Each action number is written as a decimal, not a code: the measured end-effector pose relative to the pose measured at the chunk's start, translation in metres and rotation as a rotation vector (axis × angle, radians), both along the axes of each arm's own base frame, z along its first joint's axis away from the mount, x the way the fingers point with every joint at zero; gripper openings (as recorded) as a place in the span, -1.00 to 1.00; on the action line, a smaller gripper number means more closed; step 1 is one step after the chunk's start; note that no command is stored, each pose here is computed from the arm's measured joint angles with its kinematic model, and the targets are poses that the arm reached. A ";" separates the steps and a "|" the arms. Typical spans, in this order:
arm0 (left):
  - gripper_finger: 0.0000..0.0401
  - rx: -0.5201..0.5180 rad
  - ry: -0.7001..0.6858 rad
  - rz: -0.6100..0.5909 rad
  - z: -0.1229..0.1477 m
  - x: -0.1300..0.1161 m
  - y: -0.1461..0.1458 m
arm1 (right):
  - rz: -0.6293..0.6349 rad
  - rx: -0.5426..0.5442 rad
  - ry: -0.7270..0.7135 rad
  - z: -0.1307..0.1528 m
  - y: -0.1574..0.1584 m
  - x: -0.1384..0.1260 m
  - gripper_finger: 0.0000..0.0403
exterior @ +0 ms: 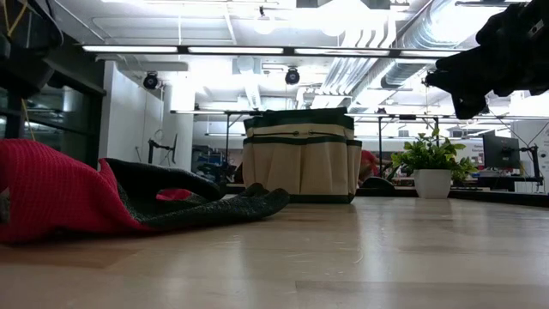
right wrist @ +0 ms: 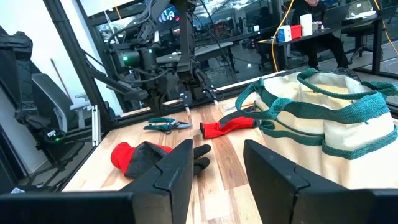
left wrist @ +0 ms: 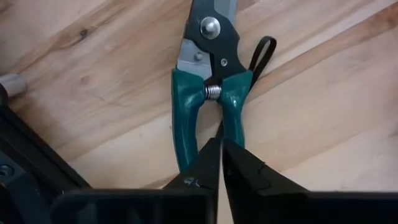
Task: Pick & Place Garden tools in Gardening bag
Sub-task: Put the green shear scissors into the gardening bag
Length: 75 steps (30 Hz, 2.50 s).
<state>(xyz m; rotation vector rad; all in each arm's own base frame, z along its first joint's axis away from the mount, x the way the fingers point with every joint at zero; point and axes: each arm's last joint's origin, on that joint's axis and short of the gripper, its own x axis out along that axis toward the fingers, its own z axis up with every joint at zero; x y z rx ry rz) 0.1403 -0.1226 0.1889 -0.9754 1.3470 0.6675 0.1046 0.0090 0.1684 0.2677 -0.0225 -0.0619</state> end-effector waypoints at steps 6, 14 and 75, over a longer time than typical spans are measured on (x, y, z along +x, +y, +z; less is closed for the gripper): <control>-0.56 0.006 0.009 0.012 -0.001 0.000 0.000 | 0.000 0.000 0.001 0.000 0.000 0.000 -0.33; -0.35 0.027 0.107 0.055 -0.005 -0.005 0.004 | 0.000 0.000 0.000 0.000 0.000 0.000 -0.33; -0.34 0.063 0.251 0.012 -0.041 0.010 -0.012 | 0.000 -0.002 0.015 -0.001 0.000 0.000 -0.33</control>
